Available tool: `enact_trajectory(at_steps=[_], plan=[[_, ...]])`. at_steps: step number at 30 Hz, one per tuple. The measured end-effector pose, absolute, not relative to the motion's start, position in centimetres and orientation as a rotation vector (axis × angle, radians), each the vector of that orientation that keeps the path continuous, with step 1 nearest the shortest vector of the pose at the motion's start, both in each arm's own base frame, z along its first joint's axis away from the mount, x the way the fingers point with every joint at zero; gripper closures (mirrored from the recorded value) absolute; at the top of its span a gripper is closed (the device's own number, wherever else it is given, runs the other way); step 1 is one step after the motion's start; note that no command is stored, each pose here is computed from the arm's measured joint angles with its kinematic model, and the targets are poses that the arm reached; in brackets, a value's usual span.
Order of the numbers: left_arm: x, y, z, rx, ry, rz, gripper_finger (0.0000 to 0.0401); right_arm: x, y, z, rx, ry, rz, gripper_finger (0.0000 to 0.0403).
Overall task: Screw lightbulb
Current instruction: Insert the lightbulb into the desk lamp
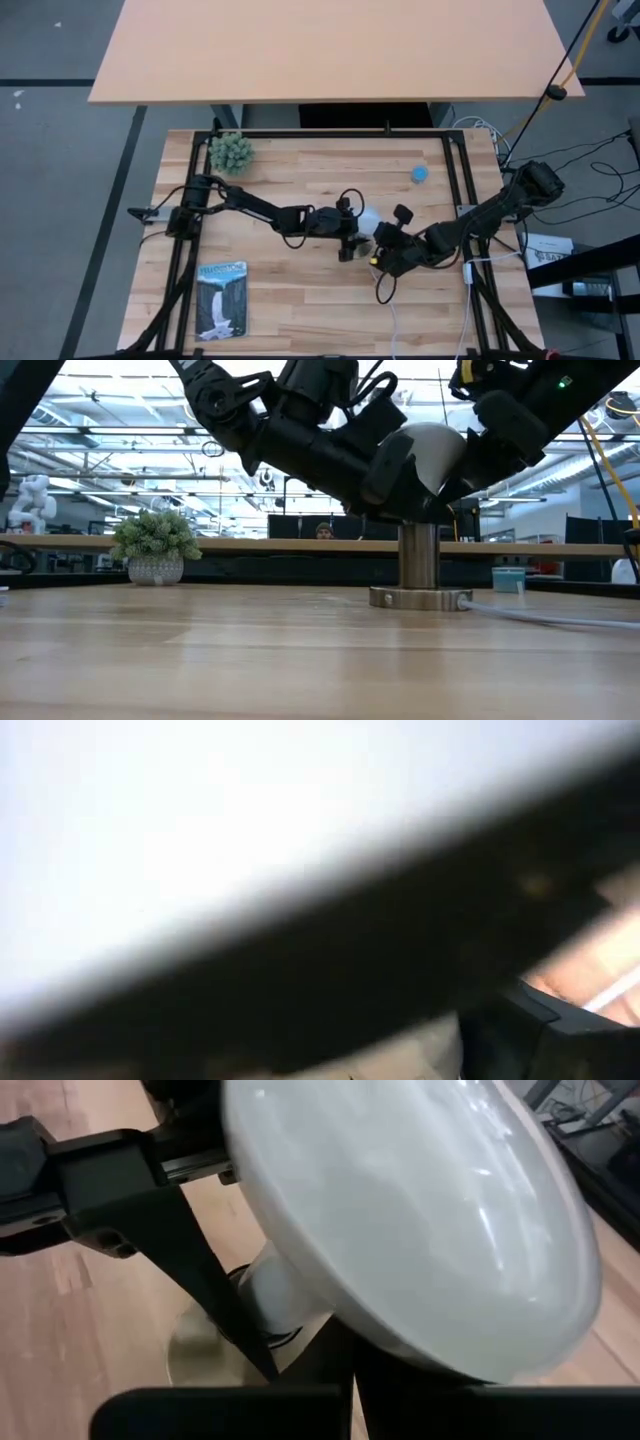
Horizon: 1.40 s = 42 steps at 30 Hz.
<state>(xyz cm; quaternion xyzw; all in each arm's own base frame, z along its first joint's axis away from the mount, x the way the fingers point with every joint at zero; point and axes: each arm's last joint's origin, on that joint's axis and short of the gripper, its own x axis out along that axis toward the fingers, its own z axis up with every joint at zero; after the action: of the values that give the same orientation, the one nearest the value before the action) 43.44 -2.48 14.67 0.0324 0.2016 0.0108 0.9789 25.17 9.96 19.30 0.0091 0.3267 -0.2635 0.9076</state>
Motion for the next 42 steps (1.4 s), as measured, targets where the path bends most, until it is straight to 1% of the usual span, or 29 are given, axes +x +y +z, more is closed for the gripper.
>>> enact_trajectory(at_steps=[5, 13, 24, 34, 42], plan=[[43.4, -3.0, 14.7, 0.071, 0.399, 0.008, 0.0135, 25.2, 10.1, 19.3, 0.015, 0.674, -0.533, 0.0403], [43.4, -4.1, 14.8, 0.148, 0.383, -0.006, 0.0137, 25.0, 10.8, 19.4, -0.054, 0.685, -0.475, 0.0403], [43.4, -4.4, 14.8, 0.159, 0.383, -0.021, 0.0198, 24.5, 11.1, 19.3, -0.076, 0.707, -0.477, 0.0403], [43.4, -4.3, 14.7, 0.159, 0.384, -0.016, 0.0206, 24.4, 11.2, 19.2, -0.181, 0.742, -0.438, 0.0403], [43.4, -4.3, 14.8, 0.158, 0.383, -0.015, 0.0207, 22.2, 10.6, 18.3, -0.016, 0.819, -0.628, 0.0403]])
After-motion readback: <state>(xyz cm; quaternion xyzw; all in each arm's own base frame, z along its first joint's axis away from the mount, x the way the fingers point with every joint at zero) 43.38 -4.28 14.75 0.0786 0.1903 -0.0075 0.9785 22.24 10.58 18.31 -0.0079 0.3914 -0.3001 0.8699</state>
